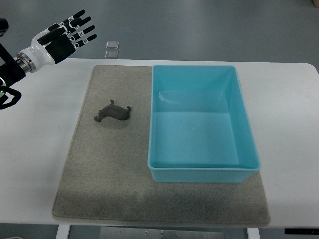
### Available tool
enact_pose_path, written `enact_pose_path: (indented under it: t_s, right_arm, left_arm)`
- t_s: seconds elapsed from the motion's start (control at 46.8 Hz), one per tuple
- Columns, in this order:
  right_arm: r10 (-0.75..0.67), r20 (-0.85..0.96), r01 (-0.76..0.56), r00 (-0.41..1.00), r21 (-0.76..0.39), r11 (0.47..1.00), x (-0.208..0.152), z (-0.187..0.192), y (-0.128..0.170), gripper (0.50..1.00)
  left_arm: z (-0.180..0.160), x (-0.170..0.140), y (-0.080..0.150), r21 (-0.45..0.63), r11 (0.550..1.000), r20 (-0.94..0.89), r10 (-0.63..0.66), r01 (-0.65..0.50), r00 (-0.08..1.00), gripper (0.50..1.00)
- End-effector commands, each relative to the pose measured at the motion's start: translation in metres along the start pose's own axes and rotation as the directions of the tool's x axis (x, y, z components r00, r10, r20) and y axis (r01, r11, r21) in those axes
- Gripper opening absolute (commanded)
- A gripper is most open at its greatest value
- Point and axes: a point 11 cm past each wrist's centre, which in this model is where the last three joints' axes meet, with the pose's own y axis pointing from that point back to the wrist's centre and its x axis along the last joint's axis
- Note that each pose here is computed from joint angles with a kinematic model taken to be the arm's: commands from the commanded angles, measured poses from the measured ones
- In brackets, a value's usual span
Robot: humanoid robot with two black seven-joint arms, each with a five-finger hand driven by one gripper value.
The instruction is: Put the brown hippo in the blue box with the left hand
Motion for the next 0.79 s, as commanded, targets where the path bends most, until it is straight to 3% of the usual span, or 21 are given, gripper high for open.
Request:
enact_pose_path:
  t_s: [0.0,0.62,0.769]
  right_arm:
    - [0.0,0.0,0.0,1.0,-0.001,1.0,0.0,0.0003,0.0,0.936]
    - [0.0,0.0,0.0,1.0,-0.001,1.0,0.0,0.0003,0.0,0.936]
    - [0.0,0.0,0.0,1.0,-0.001,1.0,0.0,0.0003,0.0,0.936]
  left_arm:
    - [-0.0017,0.0005,0.0005,0.006,1.0,0.003,0.001,-0.001,1.0,1.0]
    - [0.0007,0.005,0.0046,0.011,1.0,0.03,0.016,-0.016,0.999,1.0]
    - [-0.002,0.0075,0.0054,0.066,0.997,0.141,0.022,-0.031,0.99,1.0]
